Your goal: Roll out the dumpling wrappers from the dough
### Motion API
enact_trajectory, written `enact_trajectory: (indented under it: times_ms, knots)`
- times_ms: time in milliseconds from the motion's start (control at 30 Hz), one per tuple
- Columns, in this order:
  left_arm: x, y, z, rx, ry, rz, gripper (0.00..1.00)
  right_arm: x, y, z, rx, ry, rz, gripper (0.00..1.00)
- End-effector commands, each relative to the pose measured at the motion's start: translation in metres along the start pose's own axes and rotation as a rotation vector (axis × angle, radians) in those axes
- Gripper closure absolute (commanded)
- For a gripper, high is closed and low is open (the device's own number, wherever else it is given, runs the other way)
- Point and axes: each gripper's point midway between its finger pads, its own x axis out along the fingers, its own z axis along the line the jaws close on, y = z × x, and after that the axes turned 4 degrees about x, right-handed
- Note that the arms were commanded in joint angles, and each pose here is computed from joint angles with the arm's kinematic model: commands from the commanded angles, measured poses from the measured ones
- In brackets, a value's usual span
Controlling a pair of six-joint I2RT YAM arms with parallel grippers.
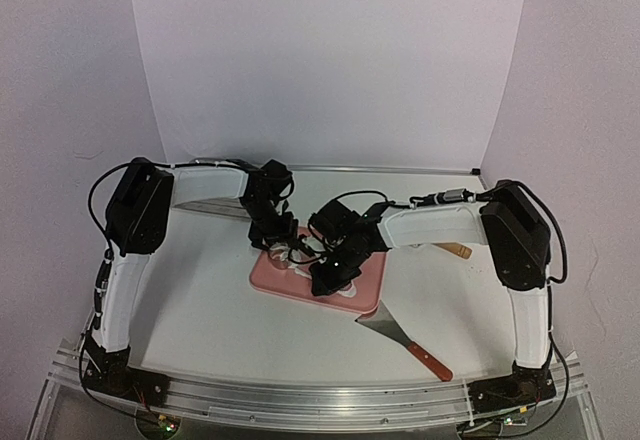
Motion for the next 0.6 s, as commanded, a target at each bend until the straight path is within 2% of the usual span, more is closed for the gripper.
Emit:
enact_trajectory:
  times_ms: [0,67,300,567]
  knots:
    - [-0.015,-0.004,0.000,-0.002,-0.004,-0.039,0.34,-0.037,-0.053,0.006,0.006,0.042,-0.166,0.76]
    - [-0.012,-0.001,0.002,-0.003,-0.004,-0.027,0.35,-0.033,-0.067,0.001,0.012,0.048,-0.192,0.71]
    - [-0.007,0.001,0.004,-0.008,0.003,-0.013,0.36,-0.004,-0.093,-0.006,-0.022,0.065,-0.217,0.64]
    - [-0.005,-0.001,0.007,-0.021,0.009,-0.006,0.38,0.018,-0.082,-0.018,-0.074,0.106,-0.180,0.58]
